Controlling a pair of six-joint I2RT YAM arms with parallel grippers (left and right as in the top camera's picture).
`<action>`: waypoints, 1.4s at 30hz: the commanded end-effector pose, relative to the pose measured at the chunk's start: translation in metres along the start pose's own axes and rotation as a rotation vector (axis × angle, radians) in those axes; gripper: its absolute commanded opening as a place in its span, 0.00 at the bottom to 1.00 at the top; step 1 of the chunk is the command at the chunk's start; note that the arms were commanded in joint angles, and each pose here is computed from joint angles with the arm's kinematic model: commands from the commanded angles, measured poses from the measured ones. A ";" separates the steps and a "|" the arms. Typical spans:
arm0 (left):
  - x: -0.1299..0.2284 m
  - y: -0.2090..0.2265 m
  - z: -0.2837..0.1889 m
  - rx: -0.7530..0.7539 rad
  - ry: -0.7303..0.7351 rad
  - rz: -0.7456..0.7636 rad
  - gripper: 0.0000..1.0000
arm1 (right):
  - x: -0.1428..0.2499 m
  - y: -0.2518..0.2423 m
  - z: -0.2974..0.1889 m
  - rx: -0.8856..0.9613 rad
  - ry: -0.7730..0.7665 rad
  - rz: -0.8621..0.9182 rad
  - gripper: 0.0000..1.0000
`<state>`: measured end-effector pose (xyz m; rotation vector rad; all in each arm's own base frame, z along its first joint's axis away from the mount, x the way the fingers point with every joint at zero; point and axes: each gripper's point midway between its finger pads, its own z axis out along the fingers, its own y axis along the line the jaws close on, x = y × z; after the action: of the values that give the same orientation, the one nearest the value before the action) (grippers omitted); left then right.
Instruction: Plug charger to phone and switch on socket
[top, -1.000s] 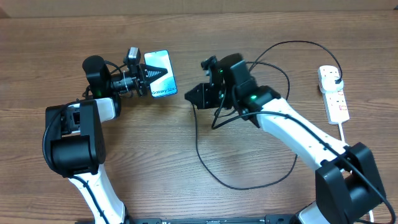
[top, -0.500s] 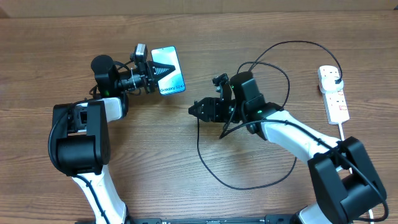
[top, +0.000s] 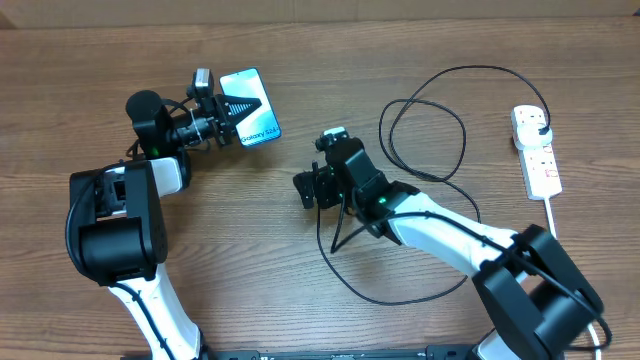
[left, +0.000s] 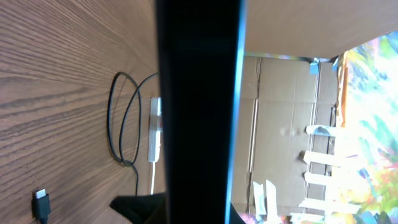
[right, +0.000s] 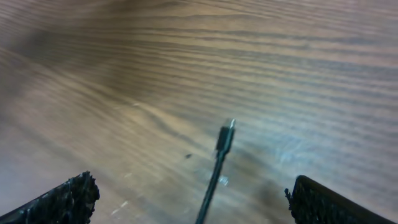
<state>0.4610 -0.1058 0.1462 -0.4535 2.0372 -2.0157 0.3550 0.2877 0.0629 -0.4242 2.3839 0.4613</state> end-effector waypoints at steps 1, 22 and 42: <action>0.000 -0.004 0.000 0.005 0.002 0.029 0.04 | -0.009 -0.014 0.017 0.090 -0.006 -0.066 0.98; 0.002 -0.005 0.000 0.005 0.016 0.030 0.05 | 0.018 -0.024 0.063 0.138 0.119 -0.079 0.47; 0.005 -0.004 0.000 0.006 0.030 0.040 0.04 | 0.021 -0.004 0.065 -0.050 0.255 0.135 0.04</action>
<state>0.4603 -0.1065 0.1463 -0.4489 2.0400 -2.0189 0.3815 0.2983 0.0030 -0.4217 2.5846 0.3674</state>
